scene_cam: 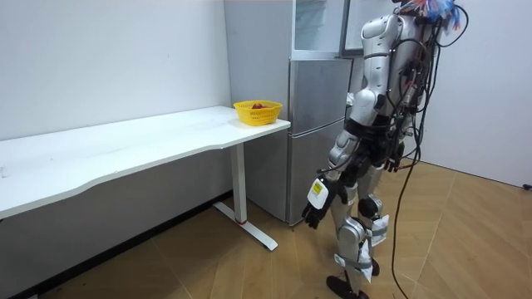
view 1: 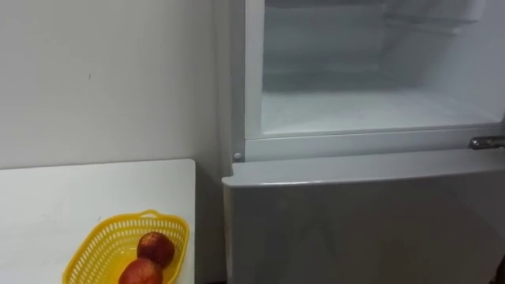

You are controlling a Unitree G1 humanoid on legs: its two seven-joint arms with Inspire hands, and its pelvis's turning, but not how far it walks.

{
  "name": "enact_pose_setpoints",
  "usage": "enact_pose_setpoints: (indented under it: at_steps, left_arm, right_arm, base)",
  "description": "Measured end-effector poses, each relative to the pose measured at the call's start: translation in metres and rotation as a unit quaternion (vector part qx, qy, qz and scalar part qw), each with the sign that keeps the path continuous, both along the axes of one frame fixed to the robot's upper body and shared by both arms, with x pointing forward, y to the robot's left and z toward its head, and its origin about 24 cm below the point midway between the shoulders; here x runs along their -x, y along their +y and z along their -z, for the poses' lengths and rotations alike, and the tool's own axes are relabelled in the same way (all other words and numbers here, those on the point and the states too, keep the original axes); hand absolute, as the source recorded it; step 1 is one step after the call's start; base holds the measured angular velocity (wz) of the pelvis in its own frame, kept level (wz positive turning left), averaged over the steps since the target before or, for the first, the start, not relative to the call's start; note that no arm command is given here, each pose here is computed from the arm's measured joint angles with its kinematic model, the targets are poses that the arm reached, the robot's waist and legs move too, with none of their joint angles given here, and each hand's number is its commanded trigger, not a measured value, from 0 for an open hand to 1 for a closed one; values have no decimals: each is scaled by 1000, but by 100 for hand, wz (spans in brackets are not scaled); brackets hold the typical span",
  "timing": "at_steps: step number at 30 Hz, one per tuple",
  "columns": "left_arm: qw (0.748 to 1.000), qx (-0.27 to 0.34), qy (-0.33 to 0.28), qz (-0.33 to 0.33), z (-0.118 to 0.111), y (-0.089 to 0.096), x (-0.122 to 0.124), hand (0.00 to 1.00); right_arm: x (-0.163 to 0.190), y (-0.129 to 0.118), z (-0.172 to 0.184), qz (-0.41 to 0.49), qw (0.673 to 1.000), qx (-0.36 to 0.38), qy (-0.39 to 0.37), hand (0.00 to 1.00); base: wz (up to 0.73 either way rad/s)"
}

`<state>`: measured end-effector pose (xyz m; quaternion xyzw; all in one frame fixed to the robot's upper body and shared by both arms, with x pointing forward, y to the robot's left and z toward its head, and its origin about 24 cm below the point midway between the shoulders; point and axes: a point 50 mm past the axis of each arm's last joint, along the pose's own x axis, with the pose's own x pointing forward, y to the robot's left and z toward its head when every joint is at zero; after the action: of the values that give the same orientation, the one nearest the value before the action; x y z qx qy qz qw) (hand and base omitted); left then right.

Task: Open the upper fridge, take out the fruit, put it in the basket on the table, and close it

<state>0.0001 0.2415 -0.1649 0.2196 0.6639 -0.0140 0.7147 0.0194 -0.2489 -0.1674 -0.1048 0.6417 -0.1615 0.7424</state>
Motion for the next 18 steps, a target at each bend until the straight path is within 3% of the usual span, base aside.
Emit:
enact_pose_setpoints:
  at_steps: [8,18]
  left_arm:
    - [999,20,29,-10,4,-11,7,0]
    - [998,25,37,-34,4,-9,6,0]
  right_arm:
    - [2,9,3,53,998,-43,-15,0]
    - [27,8,3,186,981,-57,-11,0]
  base:
    - [3]
    - [0]
